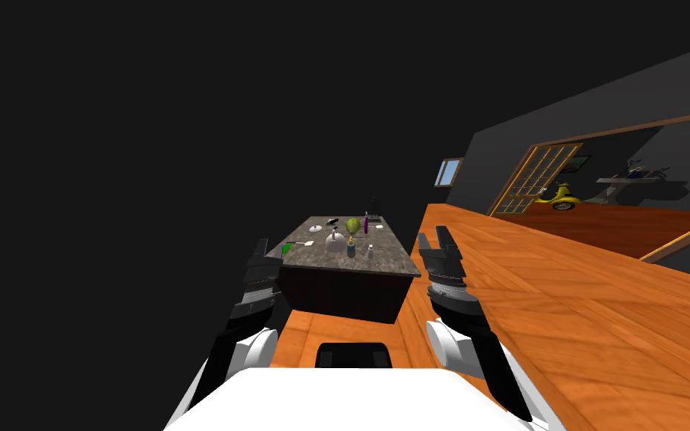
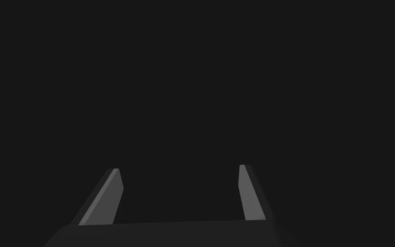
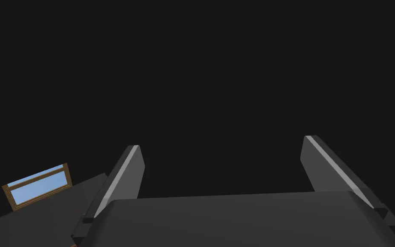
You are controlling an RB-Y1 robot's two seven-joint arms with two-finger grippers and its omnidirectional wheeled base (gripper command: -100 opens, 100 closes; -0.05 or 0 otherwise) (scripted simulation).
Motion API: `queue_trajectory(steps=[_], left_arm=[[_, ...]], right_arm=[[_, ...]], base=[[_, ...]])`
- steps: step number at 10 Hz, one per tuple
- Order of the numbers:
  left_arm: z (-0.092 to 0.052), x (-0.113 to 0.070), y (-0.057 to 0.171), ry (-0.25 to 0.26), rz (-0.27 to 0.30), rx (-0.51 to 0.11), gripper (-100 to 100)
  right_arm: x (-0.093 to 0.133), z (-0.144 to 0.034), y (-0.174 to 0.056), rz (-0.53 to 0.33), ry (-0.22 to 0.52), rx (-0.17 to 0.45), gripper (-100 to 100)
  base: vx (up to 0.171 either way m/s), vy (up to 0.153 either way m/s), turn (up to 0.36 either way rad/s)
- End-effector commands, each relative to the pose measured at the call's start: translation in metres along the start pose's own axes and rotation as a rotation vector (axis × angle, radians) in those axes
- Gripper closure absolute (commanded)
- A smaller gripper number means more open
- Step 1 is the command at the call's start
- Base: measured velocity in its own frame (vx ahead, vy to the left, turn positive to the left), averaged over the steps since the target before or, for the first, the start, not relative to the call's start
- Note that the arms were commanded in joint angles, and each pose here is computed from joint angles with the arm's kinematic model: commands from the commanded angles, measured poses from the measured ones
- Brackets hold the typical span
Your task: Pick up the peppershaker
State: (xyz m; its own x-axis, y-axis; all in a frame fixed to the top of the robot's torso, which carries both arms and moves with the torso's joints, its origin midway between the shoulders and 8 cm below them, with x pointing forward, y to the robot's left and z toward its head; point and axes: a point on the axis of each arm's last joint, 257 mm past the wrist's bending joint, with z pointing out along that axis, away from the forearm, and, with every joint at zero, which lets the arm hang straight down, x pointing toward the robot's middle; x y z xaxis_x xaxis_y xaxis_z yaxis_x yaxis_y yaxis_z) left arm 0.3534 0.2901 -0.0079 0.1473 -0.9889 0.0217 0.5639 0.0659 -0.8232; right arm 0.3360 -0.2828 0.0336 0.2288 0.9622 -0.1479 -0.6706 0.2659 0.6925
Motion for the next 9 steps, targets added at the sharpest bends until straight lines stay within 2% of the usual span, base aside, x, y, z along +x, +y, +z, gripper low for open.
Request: queue_trajectory(steps=[1,5,6,8,9], left_arm=[[0.0,0.0,0.0,0.0,0.0,0.0,0],[0.0,0.0,0.0,0.0,0.0,0.0,0],[0.0,0.0,0.0,0.0,0.0,0.0,0],[0.0,0.0,0.0,0.0,0.0,0.0,0],[0.0,0.0,0.0,0.0,0.0,0.0,0]], right_arm=[[0.01,-0.001,-0.003,-0.011,0.056,0.002,-100],[0.039,-0.009,-0.015,-0.035,0.214,0.017,-100],[0.04,-0.009,-0.015,-0.038,0.223,0.016,-100],[0.057,-0.017,-0.025,-0.05,0.318,0.031,-100],[0.059,-0.018,-0.025,-0.056,0.335,0.03,-100]], base=[[0.007,-0.007,-0.076],[0.022,-0.01,-0.086],[0.02,-0.002,-0.016],[0.022,-0.001,-0.062],[0.022,0.002,-0.029]])
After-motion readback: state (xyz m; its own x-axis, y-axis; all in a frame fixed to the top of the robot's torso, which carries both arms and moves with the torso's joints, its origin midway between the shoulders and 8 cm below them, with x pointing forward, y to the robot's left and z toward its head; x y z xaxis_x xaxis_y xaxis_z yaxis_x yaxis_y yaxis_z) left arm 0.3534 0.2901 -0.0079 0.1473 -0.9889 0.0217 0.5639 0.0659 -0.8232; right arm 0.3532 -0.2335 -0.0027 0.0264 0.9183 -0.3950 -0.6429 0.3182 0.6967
